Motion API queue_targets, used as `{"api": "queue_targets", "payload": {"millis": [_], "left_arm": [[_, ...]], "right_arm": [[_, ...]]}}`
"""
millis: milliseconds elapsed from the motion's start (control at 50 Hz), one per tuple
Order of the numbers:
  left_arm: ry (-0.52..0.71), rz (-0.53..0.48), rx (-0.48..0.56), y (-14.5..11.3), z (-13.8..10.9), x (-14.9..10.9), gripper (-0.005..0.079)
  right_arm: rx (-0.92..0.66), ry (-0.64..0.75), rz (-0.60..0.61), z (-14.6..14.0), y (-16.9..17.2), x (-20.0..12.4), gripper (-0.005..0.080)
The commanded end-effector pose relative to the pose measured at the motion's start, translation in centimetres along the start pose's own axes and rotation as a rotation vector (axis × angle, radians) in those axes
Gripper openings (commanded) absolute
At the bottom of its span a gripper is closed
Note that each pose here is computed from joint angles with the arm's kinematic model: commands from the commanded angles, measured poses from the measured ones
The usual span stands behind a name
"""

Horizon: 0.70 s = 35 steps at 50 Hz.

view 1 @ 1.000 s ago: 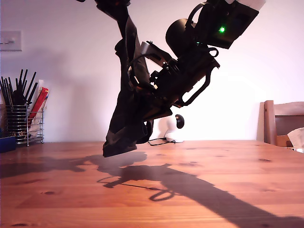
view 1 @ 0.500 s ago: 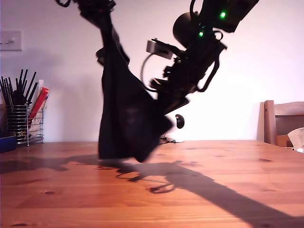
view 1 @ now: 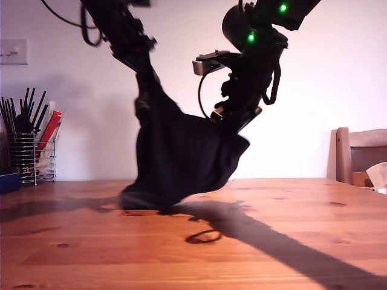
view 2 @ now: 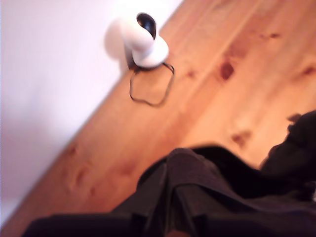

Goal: Fold the underwear in front of you. After folding it, place it to the right side.

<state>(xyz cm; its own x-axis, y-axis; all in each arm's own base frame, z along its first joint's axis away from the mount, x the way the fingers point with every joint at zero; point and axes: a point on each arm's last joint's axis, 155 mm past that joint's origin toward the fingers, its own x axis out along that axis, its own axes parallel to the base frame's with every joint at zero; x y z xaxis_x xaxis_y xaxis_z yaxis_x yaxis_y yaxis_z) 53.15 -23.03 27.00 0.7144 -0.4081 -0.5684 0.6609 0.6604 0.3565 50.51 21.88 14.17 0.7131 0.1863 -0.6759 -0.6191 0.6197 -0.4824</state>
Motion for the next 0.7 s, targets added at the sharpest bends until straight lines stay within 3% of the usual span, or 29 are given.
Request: {"api": "queue_targets", "payload": {"millis": [0,680], "left_arm": [[-0.038,0.027,0.0,0.9,0.9,-0.5,-0.0023],[-0.203,0.155,0.013,4.9,4.4,-0.8,-0.0023]], "right_arm": [[0.01,-0.028,-0.072,1.1,-2.0,-0.7,-0.0014],[0.108,-0.157,-0.409,4.4,-9.5,-2.8,-0.0014]]}}
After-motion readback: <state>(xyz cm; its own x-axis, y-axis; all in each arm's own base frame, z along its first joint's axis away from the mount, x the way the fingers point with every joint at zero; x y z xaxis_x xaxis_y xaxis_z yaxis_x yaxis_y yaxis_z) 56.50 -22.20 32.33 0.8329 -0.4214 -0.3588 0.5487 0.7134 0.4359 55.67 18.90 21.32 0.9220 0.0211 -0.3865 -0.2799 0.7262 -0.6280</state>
